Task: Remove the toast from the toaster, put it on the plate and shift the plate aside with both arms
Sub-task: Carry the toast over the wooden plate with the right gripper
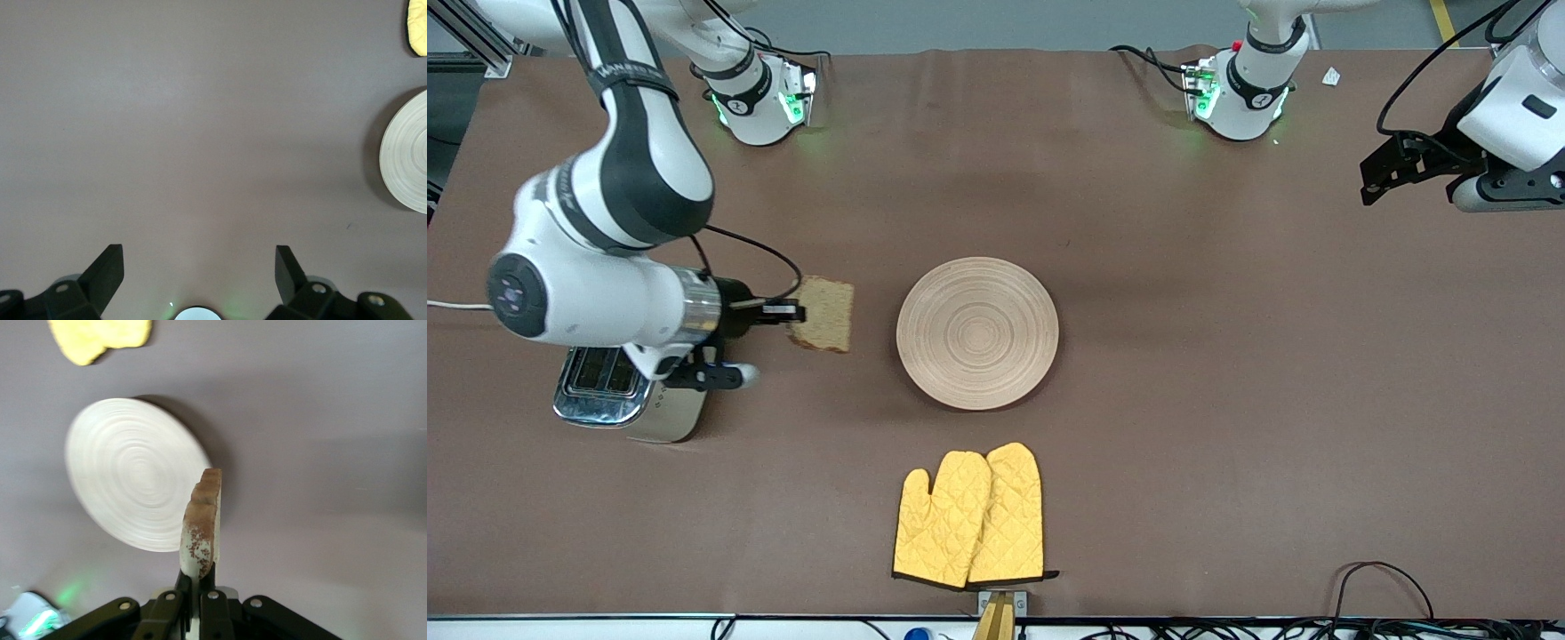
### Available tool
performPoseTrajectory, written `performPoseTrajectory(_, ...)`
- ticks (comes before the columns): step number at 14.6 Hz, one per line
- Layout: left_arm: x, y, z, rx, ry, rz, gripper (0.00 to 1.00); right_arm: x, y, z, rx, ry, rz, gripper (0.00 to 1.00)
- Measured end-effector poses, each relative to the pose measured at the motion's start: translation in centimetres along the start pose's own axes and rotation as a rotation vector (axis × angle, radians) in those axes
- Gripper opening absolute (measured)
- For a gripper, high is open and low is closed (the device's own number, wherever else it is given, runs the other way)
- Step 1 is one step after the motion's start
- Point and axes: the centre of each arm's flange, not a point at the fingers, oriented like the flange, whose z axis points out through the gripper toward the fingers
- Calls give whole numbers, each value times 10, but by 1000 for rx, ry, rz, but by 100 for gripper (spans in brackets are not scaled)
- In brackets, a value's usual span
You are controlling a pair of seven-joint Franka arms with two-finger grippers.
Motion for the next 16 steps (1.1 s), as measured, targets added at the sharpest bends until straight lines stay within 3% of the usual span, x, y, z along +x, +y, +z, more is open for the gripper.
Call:
performPoseTrajectory(2,0,0,0,0,-1,-1,100,5,-23,36,80,9,23,7)
performPoseTrajectory(5,0,-1,0,0,-1,-1,100,3,-52,104,188,62,76,7)
performPoseTrajectory(10,1,-1,1,0,-3,-1,100,-10,-77,201,358,116,251,7)
performPoseTrajectory(12,1,0,2,0,-6,-1,100,-14,-81,227,362,126,277,7)
performPoseTrajectory(14,2,0,3,0,-7,-1,100,-15,-79,236,347,134,227,9)
performPoseTrajectory(16,2,0,3,0,-8,-1,100,-8,-61,236,311,161,140,25)
